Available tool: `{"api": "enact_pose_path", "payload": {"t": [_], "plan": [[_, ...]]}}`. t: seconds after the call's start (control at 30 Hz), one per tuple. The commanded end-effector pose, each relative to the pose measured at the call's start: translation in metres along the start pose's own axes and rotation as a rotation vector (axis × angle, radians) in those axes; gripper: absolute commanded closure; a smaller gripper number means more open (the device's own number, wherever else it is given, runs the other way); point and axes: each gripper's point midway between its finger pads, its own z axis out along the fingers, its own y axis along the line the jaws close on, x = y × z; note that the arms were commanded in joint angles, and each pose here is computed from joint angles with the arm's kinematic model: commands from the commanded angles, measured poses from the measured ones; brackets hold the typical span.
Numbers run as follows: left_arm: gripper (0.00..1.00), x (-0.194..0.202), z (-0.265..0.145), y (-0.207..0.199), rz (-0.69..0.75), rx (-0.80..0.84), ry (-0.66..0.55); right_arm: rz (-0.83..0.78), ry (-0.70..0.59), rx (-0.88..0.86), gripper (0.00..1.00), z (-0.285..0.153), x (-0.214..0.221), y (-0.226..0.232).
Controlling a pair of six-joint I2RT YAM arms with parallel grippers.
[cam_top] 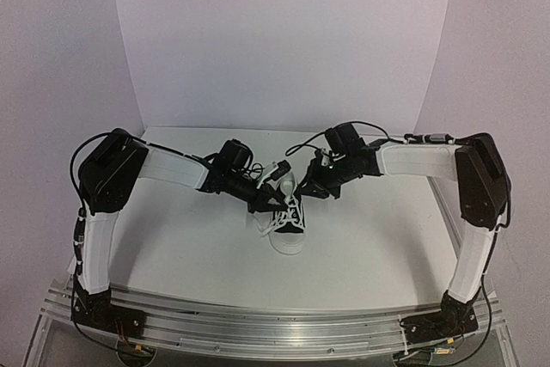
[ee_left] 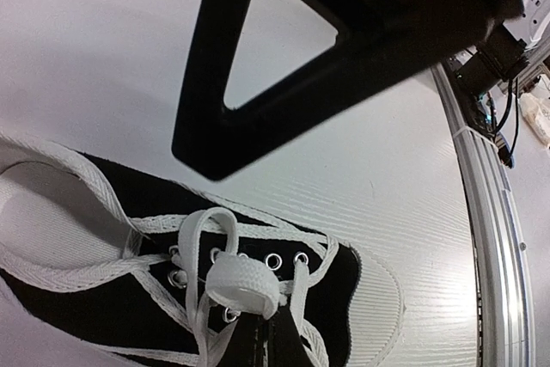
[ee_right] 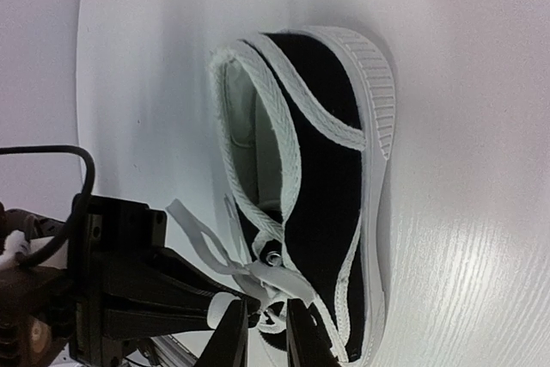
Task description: Tie the shoes
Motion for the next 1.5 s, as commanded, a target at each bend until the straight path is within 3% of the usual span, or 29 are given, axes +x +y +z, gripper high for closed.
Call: {"api": "enact_pose_path", "payload": {"t": [0.0, 0.2, 0.43, 0.77, 1.27, 1.47], "plan": [[1.0, -0.003, 0.004, 0.005, -0.055, 0.012, 0.016, -0.056, 0.052, 0.039, 0.77, 0.016, 0.011, -0.006], [1.0, -0.001, 0.007, 0.006, -0.063, 0.014, 0.023, -0.055, 0.076, 0.047, 0.76, 0.024, 0.015, -0.013], [1.0, -0.002, 0.008, 0.007, -0.076, 0.022, 0.024, -0.059, 0.069, 0.043, 1.0, 0.026, 0.011, -0.009], [1.0, -0.003, 0.009, 0.003, -0.079, 0.053, 0.03, -0.105, 0.02, -0.01, 1.0, -0.001, 0.01, 0.023], [1.0, 0.003, 0.016, 0.01, -0.124, 0.06, 0.068, -0.168, 0.074, -0.082, 1.0, -0.01, 0.033, 0.048], [1.0, -0.005, 0.009, 0.013, -0.136, 0.063, 0.048, -0.189, 0.159, -0.103, 1.0, -0.003, 0.056, 0.045]]}}
